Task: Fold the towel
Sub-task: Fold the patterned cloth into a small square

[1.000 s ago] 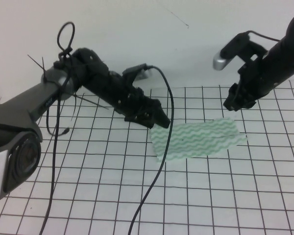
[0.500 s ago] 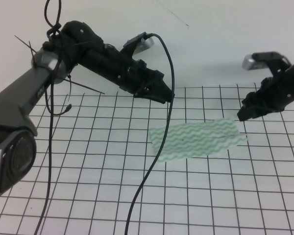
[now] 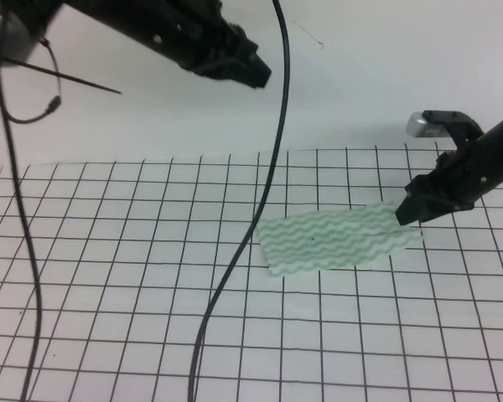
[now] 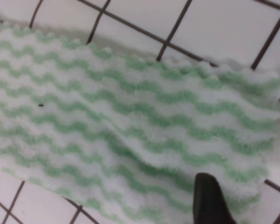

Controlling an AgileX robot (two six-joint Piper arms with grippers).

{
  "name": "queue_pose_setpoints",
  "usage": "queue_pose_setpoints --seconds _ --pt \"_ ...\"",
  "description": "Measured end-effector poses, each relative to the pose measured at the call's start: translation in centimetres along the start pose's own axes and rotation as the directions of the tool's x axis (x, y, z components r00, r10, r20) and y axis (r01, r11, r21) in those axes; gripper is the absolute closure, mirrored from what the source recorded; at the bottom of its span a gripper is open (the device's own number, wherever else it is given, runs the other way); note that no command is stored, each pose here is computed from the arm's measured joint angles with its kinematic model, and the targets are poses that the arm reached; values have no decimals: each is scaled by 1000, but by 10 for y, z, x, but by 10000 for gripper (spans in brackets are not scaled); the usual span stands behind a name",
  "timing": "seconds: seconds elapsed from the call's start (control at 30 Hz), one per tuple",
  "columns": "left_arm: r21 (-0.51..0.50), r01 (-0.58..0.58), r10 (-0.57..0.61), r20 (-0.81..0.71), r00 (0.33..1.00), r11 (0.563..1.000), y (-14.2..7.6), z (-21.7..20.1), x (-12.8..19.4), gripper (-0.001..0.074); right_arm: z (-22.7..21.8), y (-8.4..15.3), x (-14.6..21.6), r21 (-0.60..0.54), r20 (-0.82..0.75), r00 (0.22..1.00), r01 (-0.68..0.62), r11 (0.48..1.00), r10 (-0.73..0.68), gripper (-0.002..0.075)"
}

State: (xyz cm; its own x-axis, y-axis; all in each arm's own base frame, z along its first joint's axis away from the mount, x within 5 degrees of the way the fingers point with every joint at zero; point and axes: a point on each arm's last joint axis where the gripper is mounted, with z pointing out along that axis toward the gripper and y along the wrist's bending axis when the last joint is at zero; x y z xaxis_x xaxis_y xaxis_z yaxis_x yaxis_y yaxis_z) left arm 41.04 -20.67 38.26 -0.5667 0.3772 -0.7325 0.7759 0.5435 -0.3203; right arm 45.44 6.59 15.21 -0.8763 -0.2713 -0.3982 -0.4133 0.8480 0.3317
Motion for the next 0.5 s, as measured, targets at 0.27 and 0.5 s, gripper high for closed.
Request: queue_pose_setpoints --seconds 0.27,0.5 --pt "-58 -52 52 -5 999 997 -34 -38 1 736 14 -1 6 -20 -42 999 -11 1000 11 402" --pt "-115 -51 51 -4 999 992 -67 -51 32 736 18 -2 7 -28 -49 999 -17 999 16 416"
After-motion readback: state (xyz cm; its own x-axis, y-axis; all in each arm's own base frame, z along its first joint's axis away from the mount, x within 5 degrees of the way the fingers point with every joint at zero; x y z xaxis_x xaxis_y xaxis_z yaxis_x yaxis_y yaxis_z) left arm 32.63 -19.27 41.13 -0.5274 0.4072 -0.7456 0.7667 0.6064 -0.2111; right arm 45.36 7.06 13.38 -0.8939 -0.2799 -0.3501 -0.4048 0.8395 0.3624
